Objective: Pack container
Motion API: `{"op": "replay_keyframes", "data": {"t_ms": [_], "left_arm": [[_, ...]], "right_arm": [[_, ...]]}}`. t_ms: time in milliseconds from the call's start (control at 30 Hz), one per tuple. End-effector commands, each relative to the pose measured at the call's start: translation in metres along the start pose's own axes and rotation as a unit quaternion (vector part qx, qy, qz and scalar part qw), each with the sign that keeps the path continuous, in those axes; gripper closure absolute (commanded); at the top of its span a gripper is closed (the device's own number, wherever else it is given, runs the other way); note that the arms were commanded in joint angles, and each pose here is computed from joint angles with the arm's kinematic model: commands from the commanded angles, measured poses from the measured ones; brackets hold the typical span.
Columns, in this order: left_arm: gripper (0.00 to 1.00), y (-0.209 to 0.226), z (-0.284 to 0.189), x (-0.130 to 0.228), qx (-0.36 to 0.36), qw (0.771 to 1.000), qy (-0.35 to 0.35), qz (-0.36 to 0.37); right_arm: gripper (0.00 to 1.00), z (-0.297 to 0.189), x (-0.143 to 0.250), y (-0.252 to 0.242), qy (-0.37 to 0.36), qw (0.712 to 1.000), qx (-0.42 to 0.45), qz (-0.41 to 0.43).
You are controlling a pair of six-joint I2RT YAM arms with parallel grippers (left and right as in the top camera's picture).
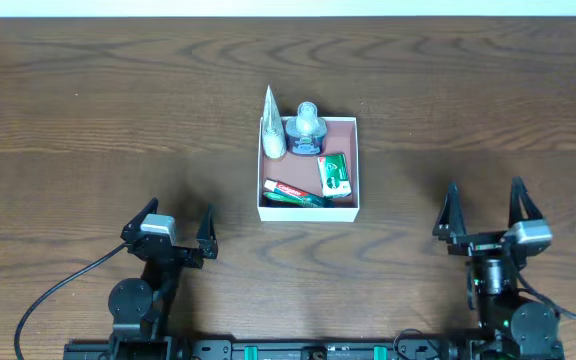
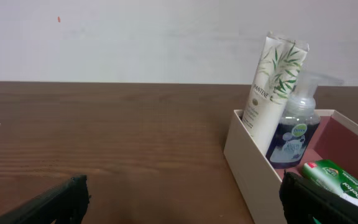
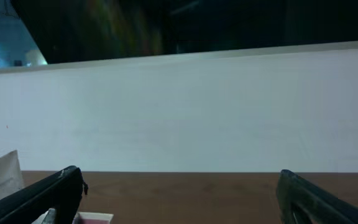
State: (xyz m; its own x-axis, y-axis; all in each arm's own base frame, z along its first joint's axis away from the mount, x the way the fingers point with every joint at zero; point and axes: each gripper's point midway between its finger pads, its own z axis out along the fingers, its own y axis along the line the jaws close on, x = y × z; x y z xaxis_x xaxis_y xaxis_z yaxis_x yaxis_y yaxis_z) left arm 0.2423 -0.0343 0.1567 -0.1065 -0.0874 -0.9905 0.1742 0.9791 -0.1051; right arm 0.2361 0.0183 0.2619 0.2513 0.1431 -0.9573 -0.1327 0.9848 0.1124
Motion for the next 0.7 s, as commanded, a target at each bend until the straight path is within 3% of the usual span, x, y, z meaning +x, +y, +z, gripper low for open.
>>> {"op": "replay_keyframes", "data": {"t_ms": [0, 300, 667], "left_arm": [[0.02, -0.002, 0.001, 0.016, 0.008, 1.000, 0.024, -0.002], [0.02, -0.002, 0.001, 0.016, 0.008, 1.000, 0.024, -0.002], [0.02, -0.002, 0.001, 0.016, 0.008, 1.000, 0.024, -0.002]], "right_arm": [[0.01, -0.005, 0.004, 0.007, -0.012, 1.000, -0.019, -0.011], [0.01, -0.005, 0.025, 0.009, 0.011, 0.999, -0.032, -0.009], [0.01, -0.011, 0.072, 0.010, 0.104, 0.993, -0.044, -0.040]]}}
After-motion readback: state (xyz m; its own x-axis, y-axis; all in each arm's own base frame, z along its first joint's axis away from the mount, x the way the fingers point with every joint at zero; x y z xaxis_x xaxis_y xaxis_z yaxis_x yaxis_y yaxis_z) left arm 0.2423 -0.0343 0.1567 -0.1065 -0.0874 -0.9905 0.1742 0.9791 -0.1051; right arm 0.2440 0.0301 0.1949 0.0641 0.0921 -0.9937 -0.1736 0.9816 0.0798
